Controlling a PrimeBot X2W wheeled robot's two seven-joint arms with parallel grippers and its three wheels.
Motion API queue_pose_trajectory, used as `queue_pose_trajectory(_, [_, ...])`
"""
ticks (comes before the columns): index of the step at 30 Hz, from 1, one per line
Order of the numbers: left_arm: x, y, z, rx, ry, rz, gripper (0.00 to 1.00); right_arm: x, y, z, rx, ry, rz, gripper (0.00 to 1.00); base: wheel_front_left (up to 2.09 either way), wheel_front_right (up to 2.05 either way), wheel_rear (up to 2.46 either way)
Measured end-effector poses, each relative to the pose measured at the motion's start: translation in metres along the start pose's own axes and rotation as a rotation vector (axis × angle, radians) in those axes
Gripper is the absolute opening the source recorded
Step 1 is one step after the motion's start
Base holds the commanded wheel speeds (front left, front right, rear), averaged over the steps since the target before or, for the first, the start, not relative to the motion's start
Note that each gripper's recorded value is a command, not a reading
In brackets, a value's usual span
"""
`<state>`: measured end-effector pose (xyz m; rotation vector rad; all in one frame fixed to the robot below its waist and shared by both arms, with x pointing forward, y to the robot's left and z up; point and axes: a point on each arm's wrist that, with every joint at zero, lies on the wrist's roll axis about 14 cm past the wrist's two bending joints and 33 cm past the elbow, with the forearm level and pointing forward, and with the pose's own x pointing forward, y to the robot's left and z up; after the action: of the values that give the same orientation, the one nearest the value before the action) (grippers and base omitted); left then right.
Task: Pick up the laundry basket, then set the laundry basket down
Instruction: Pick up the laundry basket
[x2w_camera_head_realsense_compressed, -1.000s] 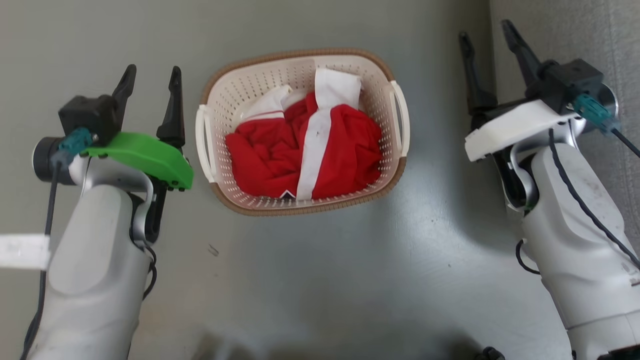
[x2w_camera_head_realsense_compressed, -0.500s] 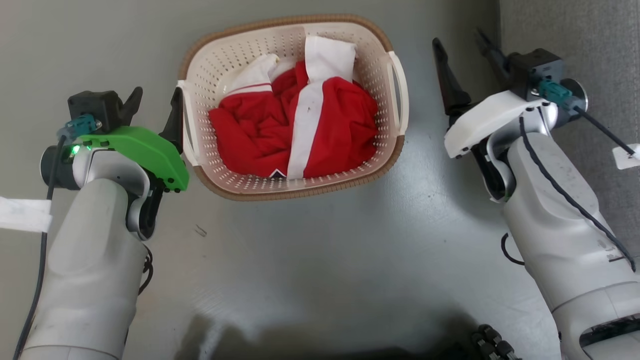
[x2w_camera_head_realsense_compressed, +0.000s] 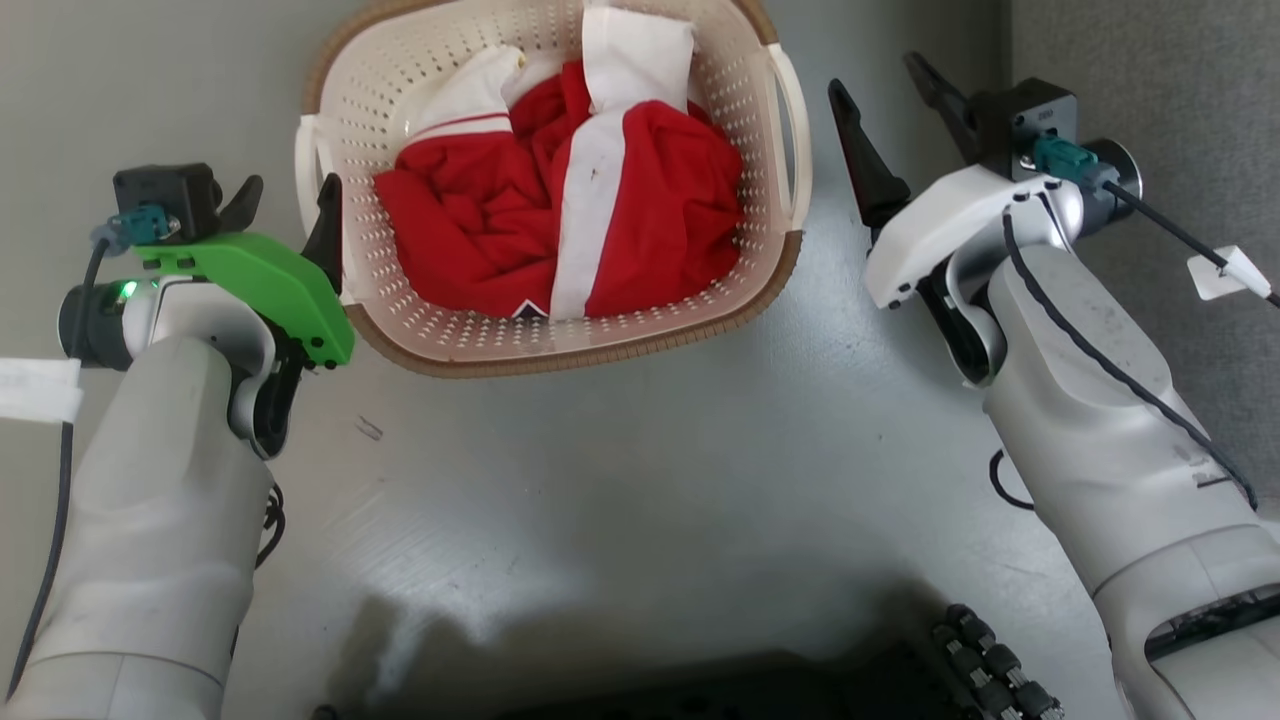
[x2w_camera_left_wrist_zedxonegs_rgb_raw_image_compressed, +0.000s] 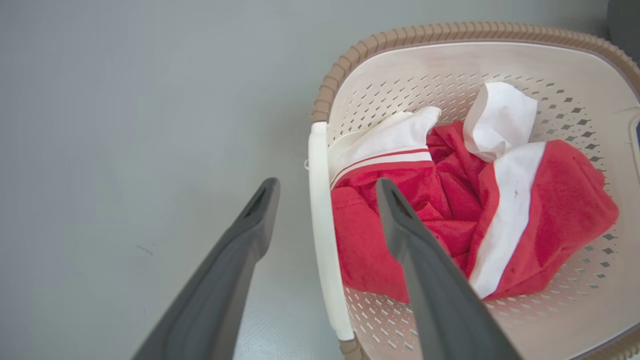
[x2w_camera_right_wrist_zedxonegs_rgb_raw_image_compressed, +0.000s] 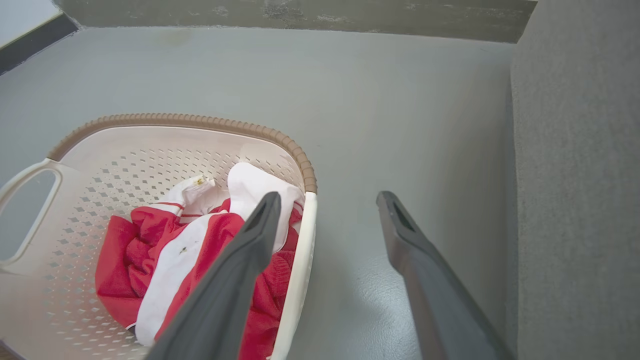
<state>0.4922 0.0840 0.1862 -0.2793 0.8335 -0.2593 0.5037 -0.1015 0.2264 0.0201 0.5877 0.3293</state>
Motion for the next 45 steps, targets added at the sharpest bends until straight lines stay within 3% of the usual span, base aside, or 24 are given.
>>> queue_pose_trajectory(16, [0.032, 0.014, -0.032, 0.016, 0.095, 0.004, 1.0, 0.017, 0.026, -0.044, 0.046, 0.098, 0.104, 1.0, 0.0, 0.0, 0.0])
queue_pose_trajectory(30, [0.047, 0.025, -0.055, 0.044, 0.169, 0.006, 1.0, 0.021, 0.028, -0.08, 0.091, 0.193, 0.115, 1.0, 0.0, 0.0, 0.0])
queue_pose_trajectory(31, [0.048, 0.025, -0.056, 0.045, 0.171, 0.006, 0.92, 0.021, 0.028, -0.08, 0.093, 0.194, 0.116, 0.84, 0.0, 0.0, 0.0])
queue_pose_trajectory(32, [0.049, 0.025, -0.056, 0.047, 0.169, 0.006, 0.39, 0.022, 0.029, -0.081, 0.088, 0.196, 0.119, 0.0, 0.0, 0.0, 0.0])
queue_pose_trajectory(33, [0.05, 0.026, -0.056, 0.049, 0.172, 0.008, 0.0, 0.023, 0.029, -0.08, 0.086, 0.197, 0.122, 0.0, 0.0, 0.0, 0.0])
queue_pose_trajectory(45, [0.051, 0.013, -0.055, 0.033, 0.166, -0.01, 0.0, 0.024, 0.033, -0.08, 0.113, 0.214, 0.109, 0.0, 0.0, 0.0, 0.0])
